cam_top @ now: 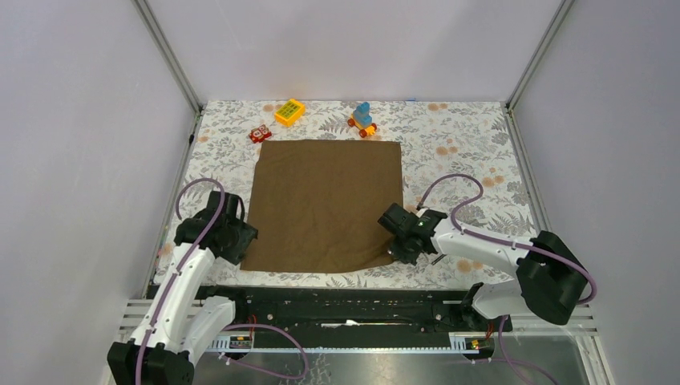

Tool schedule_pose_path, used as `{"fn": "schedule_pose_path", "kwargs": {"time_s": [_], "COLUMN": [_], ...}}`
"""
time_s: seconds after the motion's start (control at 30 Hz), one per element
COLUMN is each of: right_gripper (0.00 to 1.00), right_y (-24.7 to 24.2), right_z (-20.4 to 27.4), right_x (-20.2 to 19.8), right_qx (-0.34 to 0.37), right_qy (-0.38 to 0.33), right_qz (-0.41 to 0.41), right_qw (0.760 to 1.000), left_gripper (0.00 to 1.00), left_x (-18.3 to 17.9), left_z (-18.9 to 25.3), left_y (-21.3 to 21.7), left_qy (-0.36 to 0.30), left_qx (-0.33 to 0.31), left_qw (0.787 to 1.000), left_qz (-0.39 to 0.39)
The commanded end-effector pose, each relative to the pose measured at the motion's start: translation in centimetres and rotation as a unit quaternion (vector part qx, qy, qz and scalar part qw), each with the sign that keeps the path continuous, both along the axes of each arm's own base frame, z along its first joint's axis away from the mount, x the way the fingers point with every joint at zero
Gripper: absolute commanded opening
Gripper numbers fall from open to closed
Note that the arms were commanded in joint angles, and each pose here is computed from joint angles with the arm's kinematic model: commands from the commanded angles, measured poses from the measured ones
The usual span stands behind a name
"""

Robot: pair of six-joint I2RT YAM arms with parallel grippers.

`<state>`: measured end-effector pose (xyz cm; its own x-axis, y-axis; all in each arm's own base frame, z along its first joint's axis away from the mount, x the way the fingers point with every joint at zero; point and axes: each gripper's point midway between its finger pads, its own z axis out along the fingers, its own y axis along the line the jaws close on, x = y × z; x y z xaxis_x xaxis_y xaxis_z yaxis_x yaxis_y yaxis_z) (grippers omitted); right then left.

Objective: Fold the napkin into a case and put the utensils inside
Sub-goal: Pick up the flattened napkin from the center of the board.

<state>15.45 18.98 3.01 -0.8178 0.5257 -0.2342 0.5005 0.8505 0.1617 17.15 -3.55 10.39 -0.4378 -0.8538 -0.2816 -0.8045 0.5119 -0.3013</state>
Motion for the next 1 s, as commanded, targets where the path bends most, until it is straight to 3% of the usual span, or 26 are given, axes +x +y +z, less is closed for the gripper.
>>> {"fn": "schedule_pose_path", "kwargs": {"time_s": [0.0,0.13,0.63,0.83,0.97], "right_gripper": [0.00,0.00,0.00,0.00,0.00], "right_y": [0.1,0.4,-0.1,-0.3,-1.4], "right_z": [0.6,0.4,0.4,1.7,2.3], "right_x": [1.3,1.0,0.9,1.2,1.7], "right_qx": [0.013,0.020,0.036,0.055,0.056], "right_qy": [-0.045,-0.038,-0.037,-0.043,-0.054], "right_qz": [-0.011,0.002,0.003,-0.007,-0.023], "right_qw": [0.999,0.999,0.999,0.998,0.997], "left_gripper": [0.53,0.54,0.64,0.60,0.59], "left_x": [-2.0,-2.9,-2.1,-1.6,-2.1], "left_z": [-1.9,-3.5,-4.9,-6.1,-7.0], "left_y": [1.7,2.0,4.2,2.3,2.7], "left_qy": [0.047,0.083,0.107,0.087,0.083], "left_qx": [0.019,0.028,0.078,0.011,0.018], "left_qw": [0.993,0.988,0.977,0.978,0.975], "left_qz": [0.104,0.128,0.168,0.189,0.204]}}
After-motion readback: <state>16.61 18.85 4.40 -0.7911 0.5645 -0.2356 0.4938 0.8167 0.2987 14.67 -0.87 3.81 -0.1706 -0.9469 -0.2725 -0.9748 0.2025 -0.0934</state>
